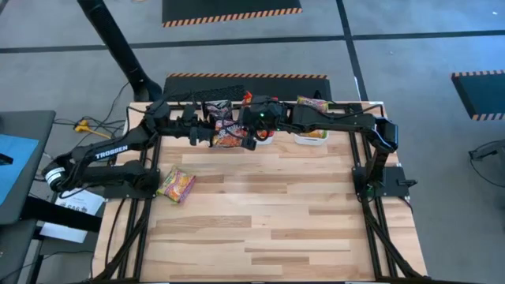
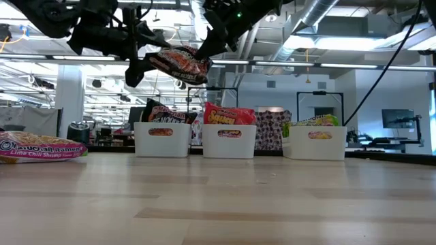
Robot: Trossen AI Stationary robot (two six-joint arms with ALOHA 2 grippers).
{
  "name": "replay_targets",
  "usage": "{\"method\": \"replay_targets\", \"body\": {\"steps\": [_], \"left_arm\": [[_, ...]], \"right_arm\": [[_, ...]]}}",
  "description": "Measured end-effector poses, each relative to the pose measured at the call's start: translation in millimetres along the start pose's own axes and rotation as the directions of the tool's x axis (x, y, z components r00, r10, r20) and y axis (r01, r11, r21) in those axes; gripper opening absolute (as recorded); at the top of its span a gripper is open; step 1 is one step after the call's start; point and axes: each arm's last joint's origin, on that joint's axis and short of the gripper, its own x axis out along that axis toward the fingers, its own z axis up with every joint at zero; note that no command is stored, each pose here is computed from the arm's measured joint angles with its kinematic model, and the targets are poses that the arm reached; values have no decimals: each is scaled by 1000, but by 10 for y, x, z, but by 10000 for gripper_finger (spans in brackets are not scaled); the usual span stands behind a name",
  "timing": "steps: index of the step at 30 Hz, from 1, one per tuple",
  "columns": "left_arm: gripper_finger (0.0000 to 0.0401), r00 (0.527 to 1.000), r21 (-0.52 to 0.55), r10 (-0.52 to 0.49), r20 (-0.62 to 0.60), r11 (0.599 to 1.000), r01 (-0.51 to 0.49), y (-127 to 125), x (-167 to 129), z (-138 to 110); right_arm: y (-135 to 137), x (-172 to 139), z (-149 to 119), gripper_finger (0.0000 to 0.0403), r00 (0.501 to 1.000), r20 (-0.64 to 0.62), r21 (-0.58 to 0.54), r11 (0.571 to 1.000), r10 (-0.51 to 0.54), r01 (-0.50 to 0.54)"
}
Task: Sort Maruchan noodles
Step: Put the black noodle pack into the left white bin
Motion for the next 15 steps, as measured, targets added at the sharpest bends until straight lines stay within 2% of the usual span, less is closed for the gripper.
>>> {"method": "replay_targets", "body": {"steps": [6,15], "left_arm": [[207,1000,15,-2,-8,1000,2,10,12,-7],[81,1000,22,11,-4,1000,-11,17,11,-9]], "right_arm": [[1,0,5,7,1000,5,0,1000,0,0],[0,-3,3,7,1000,2,42,999,2,-2]]}}
